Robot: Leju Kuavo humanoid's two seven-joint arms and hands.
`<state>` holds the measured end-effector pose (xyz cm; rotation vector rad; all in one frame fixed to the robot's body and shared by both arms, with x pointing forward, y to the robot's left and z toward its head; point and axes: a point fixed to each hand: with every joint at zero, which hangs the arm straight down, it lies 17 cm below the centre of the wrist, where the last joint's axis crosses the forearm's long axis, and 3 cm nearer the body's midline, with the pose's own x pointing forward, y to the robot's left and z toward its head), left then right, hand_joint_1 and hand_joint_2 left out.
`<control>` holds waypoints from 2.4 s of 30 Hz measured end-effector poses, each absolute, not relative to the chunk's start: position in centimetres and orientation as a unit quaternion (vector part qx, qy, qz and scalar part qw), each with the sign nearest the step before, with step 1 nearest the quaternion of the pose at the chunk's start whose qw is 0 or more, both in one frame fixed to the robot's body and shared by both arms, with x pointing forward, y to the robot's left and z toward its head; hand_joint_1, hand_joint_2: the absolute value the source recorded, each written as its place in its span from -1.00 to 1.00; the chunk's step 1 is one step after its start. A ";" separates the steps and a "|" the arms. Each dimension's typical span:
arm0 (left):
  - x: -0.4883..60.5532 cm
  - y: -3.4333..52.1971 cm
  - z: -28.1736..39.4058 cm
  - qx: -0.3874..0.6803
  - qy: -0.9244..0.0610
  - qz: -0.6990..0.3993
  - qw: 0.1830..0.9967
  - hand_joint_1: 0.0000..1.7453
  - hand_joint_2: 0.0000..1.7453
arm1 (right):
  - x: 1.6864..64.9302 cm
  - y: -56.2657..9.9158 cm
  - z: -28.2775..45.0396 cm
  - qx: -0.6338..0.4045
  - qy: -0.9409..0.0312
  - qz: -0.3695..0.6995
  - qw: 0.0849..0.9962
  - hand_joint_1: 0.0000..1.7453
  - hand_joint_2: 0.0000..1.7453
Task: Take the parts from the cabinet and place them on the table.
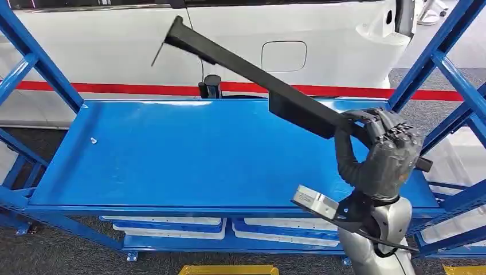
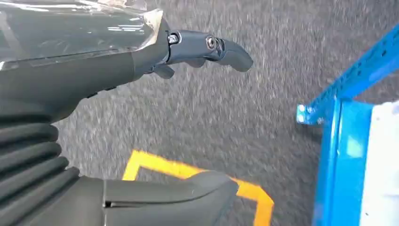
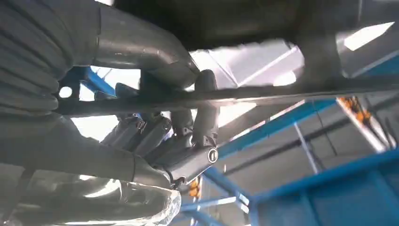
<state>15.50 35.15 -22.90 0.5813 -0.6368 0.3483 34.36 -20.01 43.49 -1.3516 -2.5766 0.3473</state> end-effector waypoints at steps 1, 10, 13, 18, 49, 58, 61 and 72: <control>15.8 35.0 -23.0 0.268 -0.313 0.174 0.895 -1.00 -1.00 | 33.9 -20.5 43.7 -0.461 -0.874 0.115 0.099 1.00 1.00; 15.2 37.5 -22.8 0.301 -0.293 0.185 0.888 -1.00 1.00 | 30.7 -24.9 45.2 -0.474 -0.875 0.088 0.050 1.00 1.00; 14.3 37.9 -23.1 0.308 -0.275 0.204 0.887 -1.00 1.00 | 30.0 -26.0 45.2 -0.481 -0.872 0.085 0.044 1.00 1.00; 13.7 37.9 -23.4 0.307 -0.262 0.220 0.888 -1.00 1.00 | 29.5 -27.0 44.8 -0.490 -0.866 0.088 0.042 1.00 1.00; 12.3 33.7 -24.9 0.228 -0.248 0.232 0.912 -1.00 1.00 | 27.7 -30.9 40.4 -0.448 -0.885 0.062 0.107 1.00 1.00; 11.2 34.1 -25.0 0.246 -0.233 0.253 0.906 -1.00 1.00 | 28.3 -31.8 36.4 -0.421 -0.882 0.051 0.208 1.00 1.00; 11.1 34.4 -24.9 0.254 -0.234 0.255 0.903 -1.00 1.00 | 28.6 -32.5 34.3 -0.404 -0.877 0.041 0.255 1.00 1.00; 10.4 34.9 -24.8 0.271 -0.226 0.264 0.898 -1.00 1.00 | 29.3 -32.1 27.0 -0.378 -0.843 0.094 0.372 1.00 1.00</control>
